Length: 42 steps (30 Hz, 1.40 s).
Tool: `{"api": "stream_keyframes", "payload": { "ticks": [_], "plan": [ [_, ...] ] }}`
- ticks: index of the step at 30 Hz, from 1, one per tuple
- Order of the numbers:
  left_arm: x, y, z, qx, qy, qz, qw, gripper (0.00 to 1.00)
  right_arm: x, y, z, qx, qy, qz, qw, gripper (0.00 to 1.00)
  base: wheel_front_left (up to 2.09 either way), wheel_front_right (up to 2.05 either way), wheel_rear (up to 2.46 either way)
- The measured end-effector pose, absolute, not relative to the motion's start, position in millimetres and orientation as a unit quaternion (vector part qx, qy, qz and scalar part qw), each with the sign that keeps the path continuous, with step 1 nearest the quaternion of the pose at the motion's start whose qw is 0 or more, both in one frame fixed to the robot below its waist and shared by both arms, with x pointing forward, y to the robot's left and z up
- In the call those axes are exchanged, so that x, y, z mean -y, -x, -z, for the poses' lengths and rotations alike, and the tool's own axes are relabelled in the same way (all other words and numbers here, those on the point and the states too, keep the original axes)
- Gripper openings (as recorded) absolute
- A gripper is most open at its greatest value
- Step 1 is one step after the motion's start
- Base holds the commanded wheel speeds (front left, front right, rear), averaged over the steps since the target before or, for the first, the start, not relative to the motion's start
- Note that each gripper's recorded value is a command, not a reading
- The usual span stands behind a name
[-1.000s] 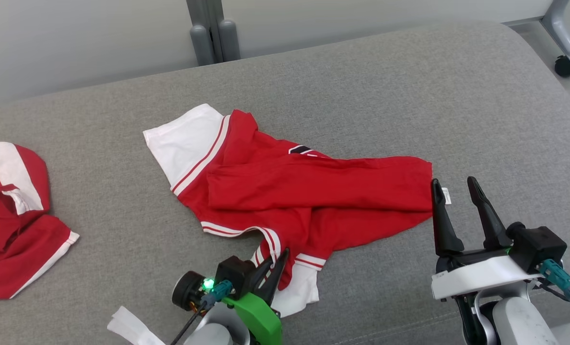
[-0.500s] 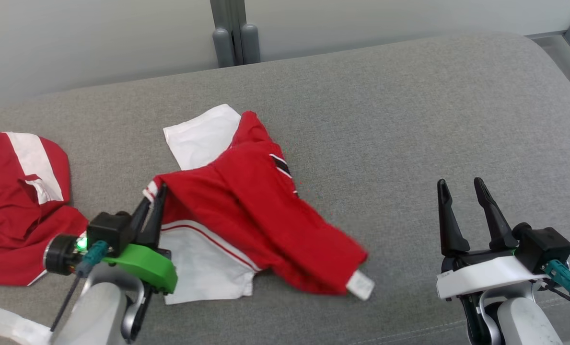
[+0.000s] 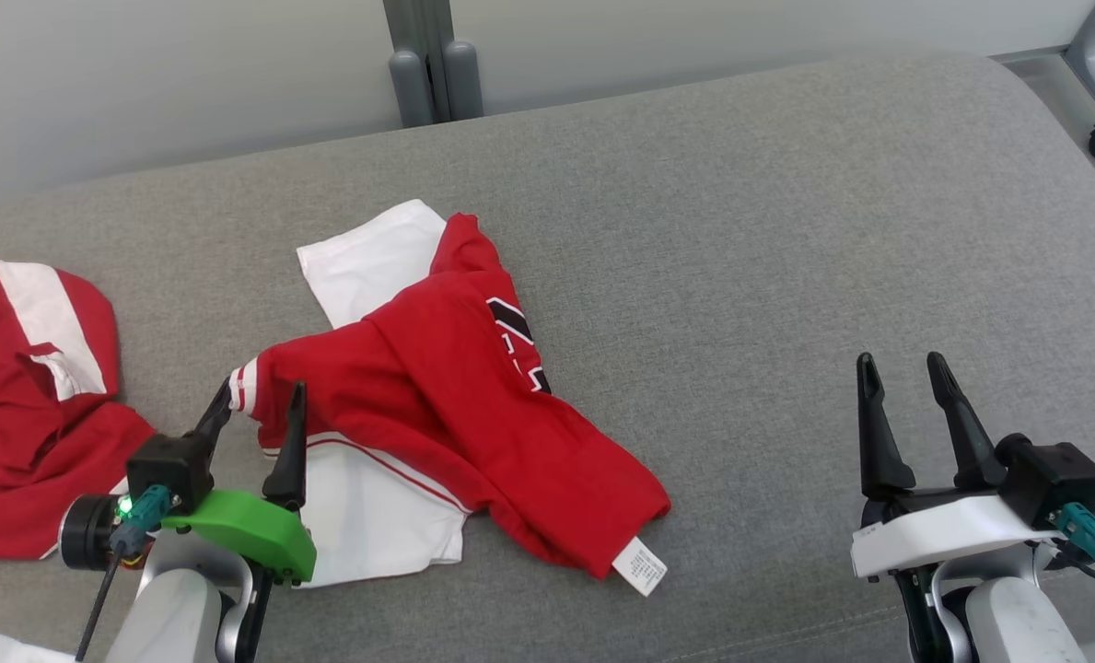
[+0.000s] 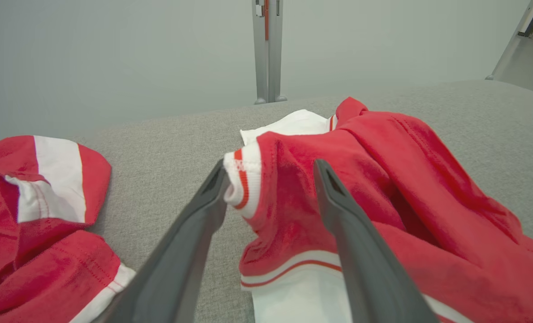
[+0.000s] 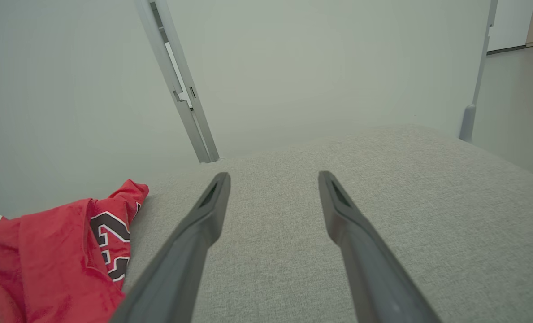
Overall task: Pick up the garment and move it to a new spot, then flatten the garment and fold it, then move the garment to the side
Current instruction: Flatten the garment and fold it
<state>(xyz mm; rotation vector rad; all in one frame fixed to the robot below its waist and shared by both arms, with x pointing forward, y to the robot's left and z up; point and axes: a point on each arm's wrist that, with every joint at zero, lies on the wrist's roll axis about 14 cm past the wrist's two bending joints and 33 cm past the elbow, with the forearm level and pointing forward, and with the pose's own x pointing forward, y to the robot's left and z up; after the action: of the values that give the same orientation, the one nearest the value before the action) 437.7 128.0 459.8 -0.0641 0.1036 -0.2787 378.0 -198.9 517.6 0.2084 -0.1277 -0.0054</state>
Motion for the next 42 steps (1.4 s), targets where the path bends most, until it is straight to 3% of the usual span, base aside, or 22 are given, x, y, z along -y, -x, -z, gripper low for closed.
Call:
{"api": "stream_keyframes", "payload": {
  "ticks": [20, 42],
  "plan": [
    [-196, -370, -496, 0.022, 0.055, 0.016, 0.998, 1.0, 159, -374, -520, 0.06, -0.102, -0.062, 0.991, 1.0, 0.0, 0.0, 0.0],
    [-215, -341, -506, 0.045, 0.055, -0.025, 0.997, 1.0, 81, -374, -436, -0.094, -0.04, -0.198, 0.975, 1.0, 0.0, 0.0, 0.0]
  ]
}}
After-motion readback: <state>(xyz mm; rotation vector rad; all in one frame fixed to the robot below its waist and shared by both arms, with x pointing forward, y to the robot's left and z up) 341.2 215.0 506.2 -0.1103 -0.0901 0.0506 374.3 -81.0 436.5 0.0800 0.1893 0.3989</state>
